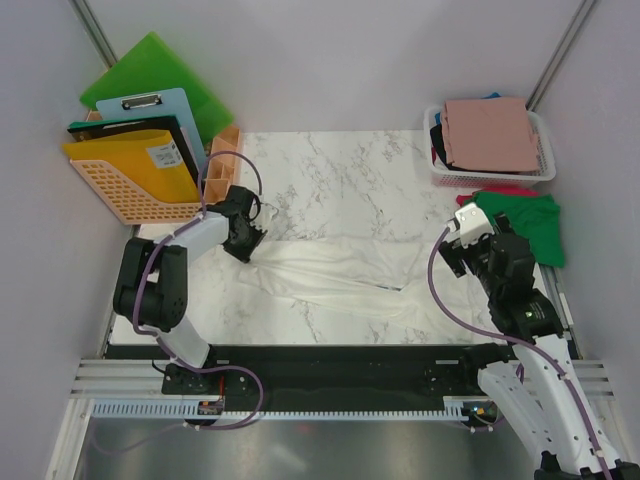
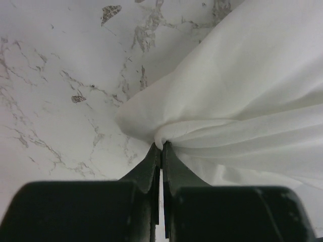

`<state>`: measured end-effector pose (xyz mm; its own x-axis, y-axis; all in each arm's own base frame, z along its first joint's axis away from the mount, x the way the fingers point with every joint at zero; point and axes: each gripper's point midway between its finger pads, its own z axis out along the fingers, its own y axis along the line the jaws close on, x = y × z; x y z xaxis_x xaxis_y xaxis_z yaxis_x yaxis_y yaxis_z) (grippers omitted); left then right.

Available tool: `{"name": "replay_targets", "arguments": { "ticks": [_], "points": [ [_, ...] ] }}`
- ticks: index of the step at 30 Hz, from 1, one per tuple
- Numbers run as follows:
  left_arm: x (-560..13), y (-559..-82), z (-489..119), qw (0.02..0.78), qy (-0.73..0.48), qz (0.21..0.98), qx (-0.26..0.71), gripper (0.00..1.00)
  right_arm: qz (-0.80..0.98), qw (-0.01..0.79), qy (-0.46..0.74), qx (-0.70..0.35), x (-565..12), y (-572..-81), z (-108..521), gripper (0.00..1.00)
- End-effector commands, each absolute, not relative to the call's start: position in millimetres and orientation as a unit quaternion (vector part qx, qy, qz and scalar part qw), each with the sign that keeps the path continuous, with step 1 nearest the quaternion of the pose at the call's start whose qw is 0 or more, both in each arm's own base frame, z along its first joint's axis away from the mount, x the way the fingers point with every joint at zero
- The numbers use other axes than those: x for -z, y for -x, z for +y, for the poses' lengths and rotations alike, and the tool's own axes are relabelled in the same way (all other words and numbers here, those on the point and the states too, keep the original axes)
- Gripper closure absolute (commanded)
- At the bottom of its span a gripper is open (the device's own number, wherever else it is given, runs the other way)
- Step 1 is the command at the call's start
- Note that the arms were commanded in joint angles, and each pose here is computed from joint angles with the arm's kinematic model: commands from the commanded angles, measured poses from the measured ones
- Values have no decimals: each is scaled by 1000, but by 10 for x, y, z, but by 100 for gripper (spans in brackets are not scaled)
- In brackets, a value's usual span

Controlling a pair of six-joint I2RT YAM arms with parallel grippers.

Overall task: Fold and stack the t-shirts
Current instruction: Fold the tshirt

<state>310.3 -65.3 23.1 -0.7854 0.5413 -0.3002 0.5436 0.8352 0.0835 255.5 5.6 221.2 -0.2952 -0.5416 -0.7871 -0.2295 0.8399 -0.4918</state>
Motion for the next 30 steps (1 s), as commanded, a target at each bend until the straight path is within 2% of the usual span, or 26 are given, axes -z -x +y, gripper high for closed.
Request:
{"name": "replay_targets", "arguments": {
  "ticks": [1,2,3,4,6,7,9,20,23,24,26,27,28,29,30],
  "points": [
    [-362,-3359,-610,193,-263,945,-28,98,784,556,236,143,-2272,-2560,57,2],
    [-364,-3361,-601,193,-264,944,-31,97,785,555,236,142,-2262,-2558,56,2],
    [-372,-3361,-587,195,-263,944,-35,86,786,553,237,142,-2248,-2554,58,2],
    [-403,-3368,-567,198,-262,944,-41,51,786,553,238,139,-2237,-2551,67,2],
    [-415,-3383,-536,207,-258,942,-50,21,788,553,238,134,-2220,-2553,86,2],
    [-423,-3397,-476,209,-255,942,-68,0,788,552,238,131,-2215,-2555,93,2],
    [-446,-3408,-426,213,-255,940,-82,0,790,552,236,125,-2195,-2555,110,2],
    [-871,-3401,-34,257,-263,912,-183,0,788,554,235,128,-2173,-2511,92,2],
    [-1120,-3347,-24,290,-259,904,-181,0,789,553,236,124,-2161,-2509,104,2],
    [-1249,-3302,-217,320,-272,899,-127,6,791,552,236,123,-2147,-2511,108,2],
    [-1314,-3116,-437,326,-288,899,-57,19,793,550,236,115,-2126,-2514,134,2],
    [-1318,-2992,-666,325,-309,894,11,43,794,549,236,111,-2110,-2519,148,2],
    [-1360,-2905,-737,329,-315,890,35,71,795,549,237,107,-2104,-2520,162,2],
    [-1292,-2796,-778,314,-318,893,52,97,794,549,244,97,-2095,-2518,206,11],
    [-1258,-2745,-797,308,-320,894,61,98,794,547,249,88,-2075,-2527,241,15]
  ]
}}
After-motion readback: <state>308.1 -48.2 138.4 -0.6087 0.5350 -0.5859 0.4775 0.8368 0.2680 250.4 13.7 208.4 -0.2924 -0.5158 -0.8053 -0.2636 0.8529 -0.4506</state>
